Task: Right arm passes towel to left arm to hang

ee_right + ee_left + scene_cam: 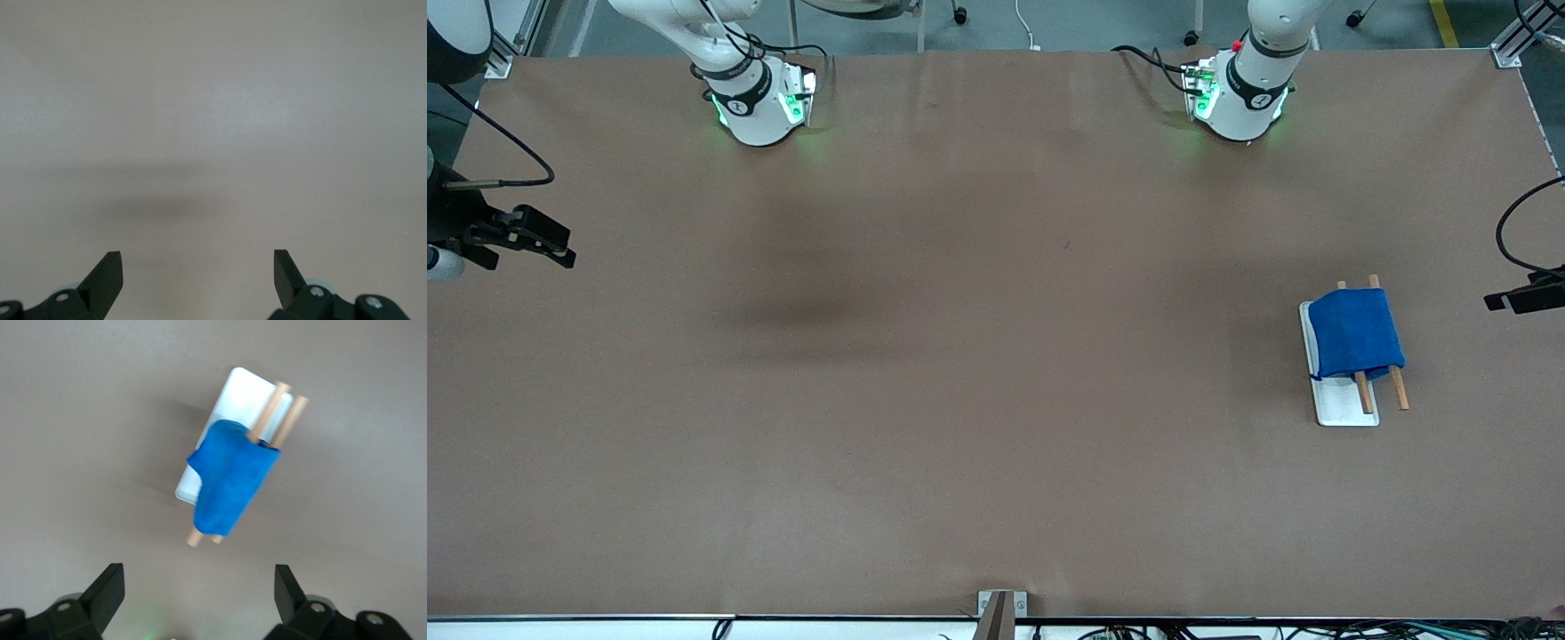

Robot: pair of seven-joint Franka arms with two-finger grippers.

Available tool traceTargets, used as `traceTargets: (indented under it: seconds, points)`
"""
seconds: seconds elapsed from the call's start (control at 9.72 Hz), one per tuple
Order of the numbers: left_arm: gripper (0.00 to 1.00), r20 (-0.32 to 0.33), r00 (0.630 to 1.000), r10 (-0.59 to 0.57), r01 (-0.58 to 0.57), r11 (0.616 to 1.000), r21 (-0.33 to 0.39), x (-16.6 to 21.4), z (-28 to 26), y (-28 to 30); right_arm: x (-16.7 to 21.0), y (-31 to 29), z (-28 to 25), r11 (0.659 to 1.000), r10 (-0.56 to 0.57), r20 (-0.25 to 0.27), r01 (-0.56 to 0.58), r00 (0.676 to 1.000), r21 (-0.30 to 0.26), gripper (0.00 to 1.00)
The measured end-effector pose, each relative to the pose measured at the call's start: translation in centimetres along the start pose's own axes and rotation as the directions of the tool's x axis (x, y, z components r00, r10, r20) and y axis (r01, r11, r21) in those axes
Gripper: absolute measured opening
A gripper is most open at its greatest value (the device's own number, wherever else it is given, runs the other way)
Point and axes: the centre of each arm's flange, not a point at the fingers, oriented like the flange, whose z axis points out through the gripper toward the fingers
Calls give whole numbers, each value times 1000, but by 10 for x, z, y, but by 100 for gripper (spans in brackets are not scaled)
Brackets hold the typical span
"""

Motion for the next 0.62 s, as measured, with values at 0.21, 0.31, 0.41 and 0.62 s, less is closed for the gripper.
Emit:
traceTargets:
  seconds: [0.21,0.31,0.41,0.62]
  points:
    - [100,-38,998,39,-38,999,27,-32,-32,61,0,0,0,1000,0,1,0,1000,0,100]
    - [100,-56,997,59,-56,997,54,-49,-44,92,0,0,0,1000,0,1,0,1000,0,100]
    - [100,-76,994,81,-76,994,73,-64,-53,118,0,0,1,1000,0,1,0,1000,0,100]
    - [100,-111,983,145,-134,986,102,-92,-65,161,0,2,1,1000,3,1,-3,1000,0,100]
